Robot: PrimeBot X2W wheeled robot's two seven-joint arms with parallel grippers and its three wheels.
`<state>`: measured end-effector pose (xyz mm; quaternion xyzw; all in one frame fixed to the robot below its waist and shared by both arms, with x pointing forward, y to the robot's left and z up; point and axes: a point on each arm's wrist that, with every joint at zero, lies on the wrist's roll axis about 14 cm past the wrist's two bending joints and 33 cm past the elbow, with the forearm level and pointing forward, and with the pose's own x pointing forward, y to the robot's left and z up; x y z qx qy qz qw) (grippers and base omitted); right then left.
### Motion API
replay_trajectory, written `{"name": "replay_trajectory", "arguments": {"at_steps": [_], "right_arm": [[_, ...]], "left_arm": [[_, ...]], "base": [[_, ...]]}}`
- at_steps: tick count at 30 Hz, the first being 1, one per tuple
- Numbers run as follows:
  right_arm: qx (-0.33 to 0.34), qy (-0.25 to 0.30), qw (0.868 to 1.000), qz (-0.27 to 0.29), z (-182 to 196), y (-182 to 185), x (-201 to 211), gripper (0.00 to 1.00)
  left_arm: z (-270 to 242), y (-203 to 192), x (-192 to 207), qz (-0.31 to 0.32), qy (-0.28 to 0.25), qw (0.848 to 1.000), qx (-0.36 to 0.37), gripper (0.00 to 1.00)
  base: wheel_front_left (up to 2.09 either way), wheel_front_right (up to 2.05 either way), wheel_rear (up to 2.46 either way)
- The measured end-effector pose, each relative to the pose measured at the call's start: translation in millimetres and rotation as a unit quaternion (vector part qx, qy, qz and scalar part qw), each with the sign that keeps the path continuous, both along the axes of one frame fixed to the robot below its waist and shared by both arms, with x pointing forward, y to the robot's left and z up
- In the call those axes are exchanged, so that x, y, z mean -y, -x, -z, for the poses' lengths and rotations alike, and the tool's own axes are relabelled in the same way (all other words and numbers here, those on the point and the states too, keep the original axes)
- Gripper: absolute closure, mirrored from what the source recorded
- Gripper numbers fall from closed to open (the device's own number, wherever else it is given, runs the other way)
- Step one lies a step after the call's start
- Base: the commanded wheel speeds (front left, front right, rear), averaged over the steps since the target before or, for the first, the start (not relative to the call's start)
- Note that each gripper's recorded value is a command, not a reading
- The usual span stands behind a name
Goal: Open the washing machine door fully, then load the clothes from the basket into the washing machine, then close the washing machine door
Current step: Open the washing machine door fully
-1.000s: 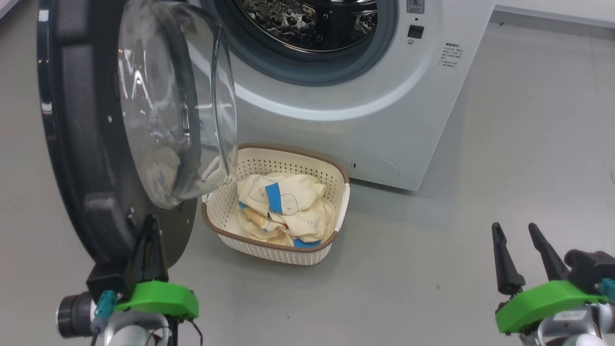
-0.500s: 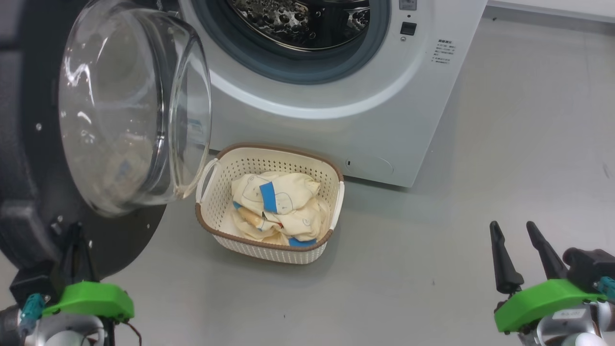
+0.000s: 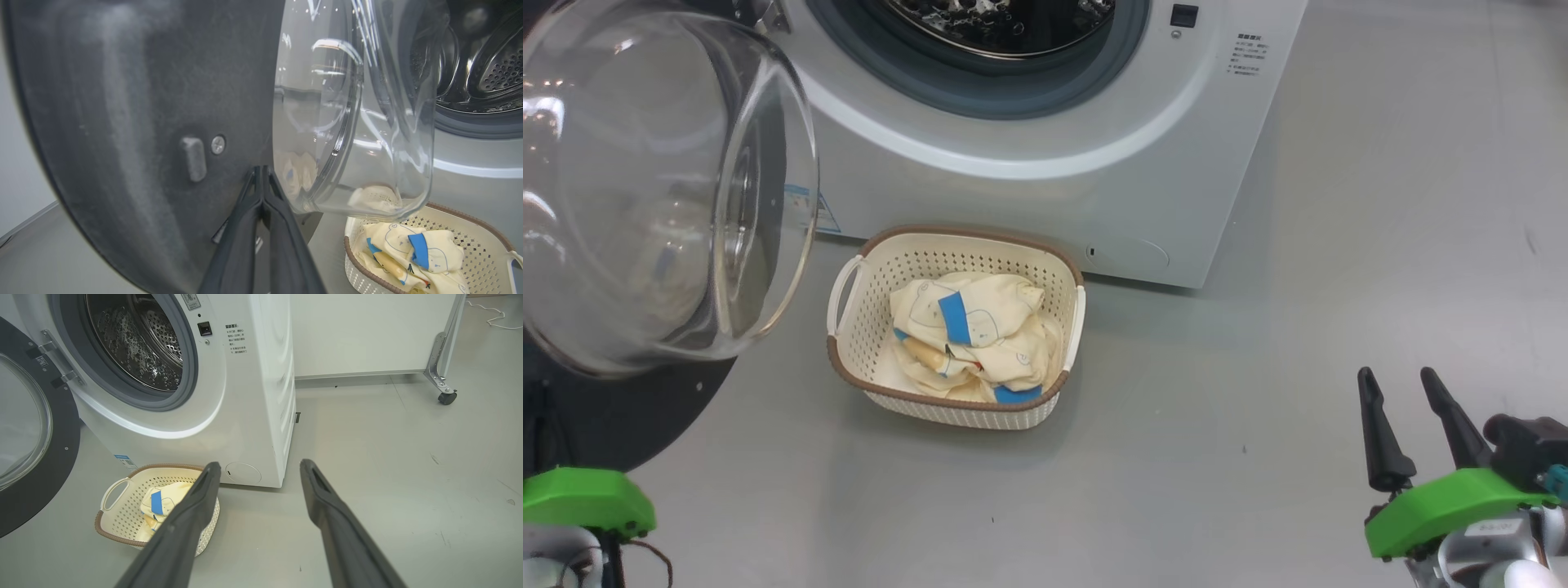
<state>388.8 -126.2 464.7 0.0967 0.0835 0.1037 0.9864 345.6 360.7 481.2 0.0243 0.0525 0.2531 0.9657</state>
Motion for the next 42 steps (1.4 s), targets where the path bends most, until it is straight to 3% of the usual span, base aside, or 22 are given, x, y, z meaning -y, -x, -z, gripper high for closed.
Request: {"name": "replay_trajectory", "arguments": {"at_steps": [18, 33, 42], "right_arm": [[-0.016, 0.002, 1.0, 0.026, 12.9, -11.0, 16.8, 0.0], [-0.01, 0.001, 1.0, 0.029, 9.9, -16.7, 18.2, 0.0], [-0.005, 0.002, 1.0, 0.03, 6.1, -14.9, 18.9, 0.0]], "left_arm": [[5.5, -23.9, -47.8, -0.053, -0.005, 0.998, -0.017, 1.0], [15.2, -20.0, -69.6, -0.095, 0.0, 0.995, -0.023, 1.0], [-3.6, -18.1, -71.2, -0.111, 0.0, 0.994, 0.017, 1.0]], "base": [[0.0, 0.0, 0.0], [0.0, 0.0, 0.0], [0.0, 0.0, 0.0]]}}
